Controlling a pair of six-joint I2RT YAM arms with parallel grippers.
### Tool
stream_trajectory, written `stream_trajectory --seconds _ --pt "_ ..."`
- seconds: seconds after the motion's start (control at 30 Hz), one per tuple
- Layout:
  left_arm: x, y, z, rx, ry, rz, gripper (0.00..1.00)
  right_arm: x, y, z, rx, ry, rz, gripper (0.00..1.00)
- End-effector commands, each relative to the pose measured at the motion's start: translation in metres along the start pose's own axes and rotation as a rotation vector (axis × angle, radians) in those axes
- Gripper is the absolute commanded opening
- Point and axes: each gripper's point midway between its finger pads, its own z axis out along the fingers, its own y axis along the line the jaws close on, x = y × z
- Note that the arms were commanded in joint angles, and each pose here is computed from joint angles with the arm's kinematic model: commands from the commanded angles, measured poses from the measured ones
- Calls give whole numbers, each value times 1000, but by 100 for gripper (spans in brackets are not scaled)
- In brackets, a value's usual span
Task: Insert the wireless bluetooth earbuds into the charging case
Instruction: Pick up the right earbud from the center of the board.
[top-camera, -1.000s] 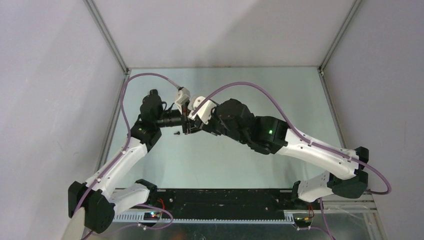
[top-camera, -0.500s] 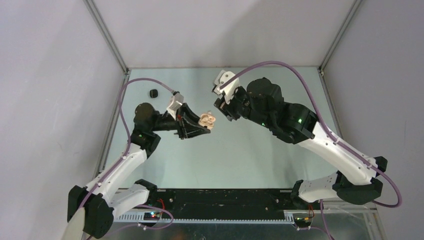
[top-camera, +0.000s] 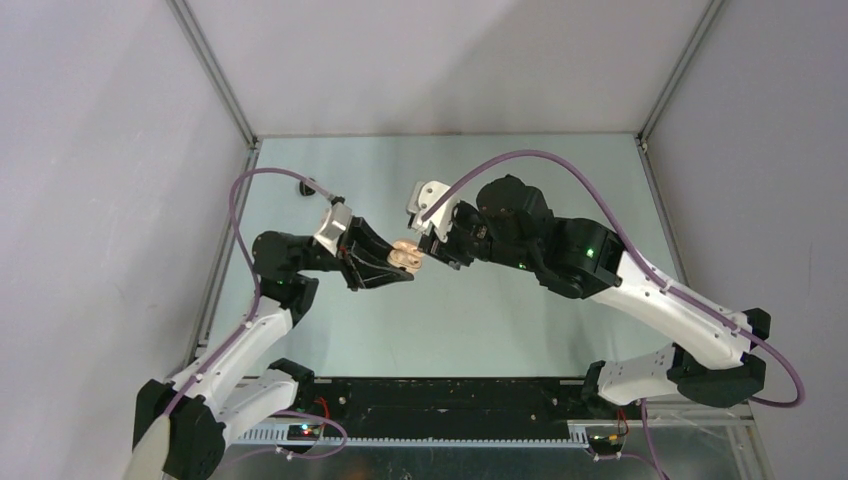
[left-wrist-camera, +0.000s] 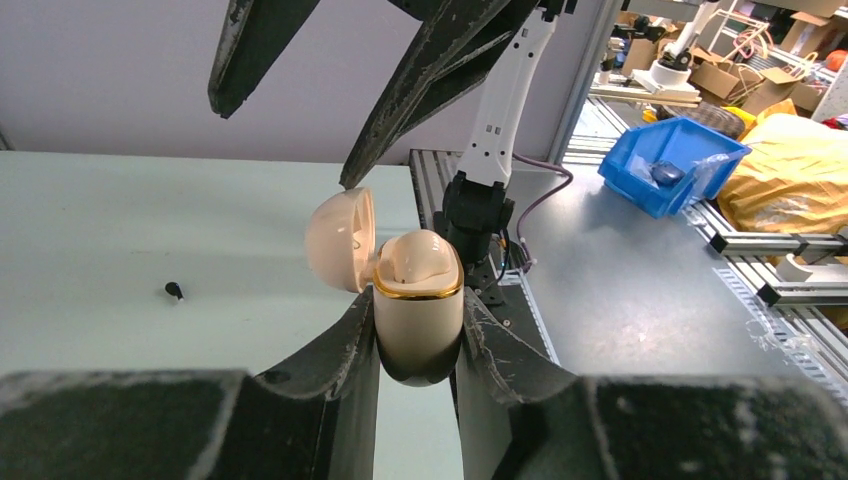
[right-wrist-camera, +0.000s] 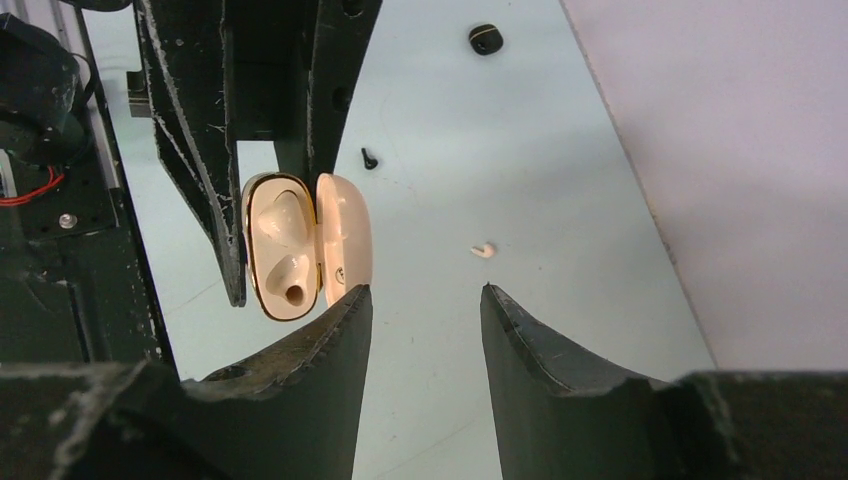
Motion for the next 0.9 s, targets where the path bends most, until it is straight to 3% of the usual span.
stream_trajectory --seconds 0.0,0.33,0.53,0.67,0.87 --pt "-5 -4 -2 8 -12 42 3 -14 7 -6 -42 -31 -12 49" --pt "-4 -2 -3 0 -6 47 2 -24 7 -8 -51 -44 -12 50" --pt "-19 9 -16 -80 -21 87 0 -13 -45 3 119 -41 41 52" --pt "-17 18 -24 -137 -9 81 0 20 -87 31 191 -26 103 56" --pt "-7 37 -37 -237 63 89 1 120 -123 118 159 159 294 56"
